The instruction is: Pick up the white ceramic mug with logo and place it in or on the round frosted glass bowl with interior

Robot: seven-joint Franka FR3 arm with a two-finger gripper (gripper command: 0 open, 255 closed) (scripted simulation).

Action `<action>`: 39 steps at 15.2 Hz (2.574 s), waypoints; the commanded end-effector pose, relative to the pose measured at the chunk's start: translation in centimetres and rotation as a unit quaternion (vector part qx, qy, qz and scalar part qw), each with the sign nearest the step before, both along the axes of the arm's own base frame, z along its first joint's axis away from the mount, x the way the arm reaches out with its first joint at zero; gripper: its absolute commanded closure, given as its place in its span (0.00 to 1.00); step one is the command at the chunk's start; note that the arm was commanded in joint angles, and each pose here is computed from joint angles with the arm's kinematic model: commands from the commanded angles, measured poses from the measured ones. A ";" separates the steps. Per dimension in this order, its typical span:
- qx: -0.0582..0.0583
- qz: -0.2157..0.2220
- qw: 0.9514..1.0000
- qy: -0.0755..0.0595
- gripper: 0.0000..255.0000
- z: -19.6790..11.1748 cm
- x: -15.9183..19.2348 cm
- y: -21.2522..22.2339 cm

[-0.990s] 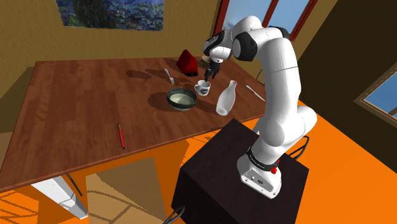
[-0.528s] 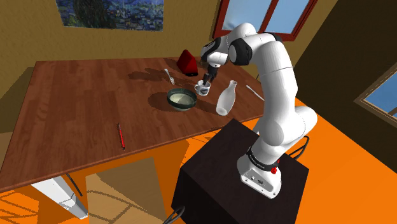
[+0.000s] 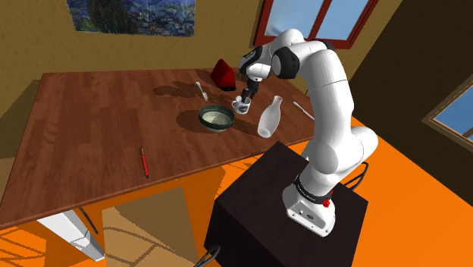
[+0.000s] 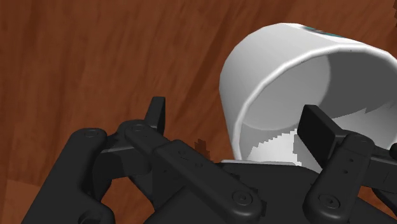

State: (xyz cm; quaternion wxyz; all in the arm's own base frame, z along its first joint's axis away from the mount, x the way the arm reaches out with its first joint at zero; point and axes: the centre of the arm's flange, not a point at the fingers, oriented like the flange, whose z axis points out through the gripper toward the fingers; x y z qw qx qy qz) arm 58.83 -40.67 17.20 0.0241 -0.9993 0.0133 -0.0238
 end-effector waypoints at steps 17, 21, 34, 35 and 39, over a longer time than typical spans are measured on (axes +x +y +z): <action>0.000 0.000 1.000 0.000 1.00 3.7 0.0 0.0; 0.000 0.000 1.000 0.000 1.00 5.8 0.0 0.0; 0.000 0.000 1.000 0.000 1.00 12.7 0.0 0.0; 0.000 0.000 1.000 0.000 1.00 13.2 0.0 0.0; 0.000 0.000 1.000 0.000 1.00 15.3 0.0 0.0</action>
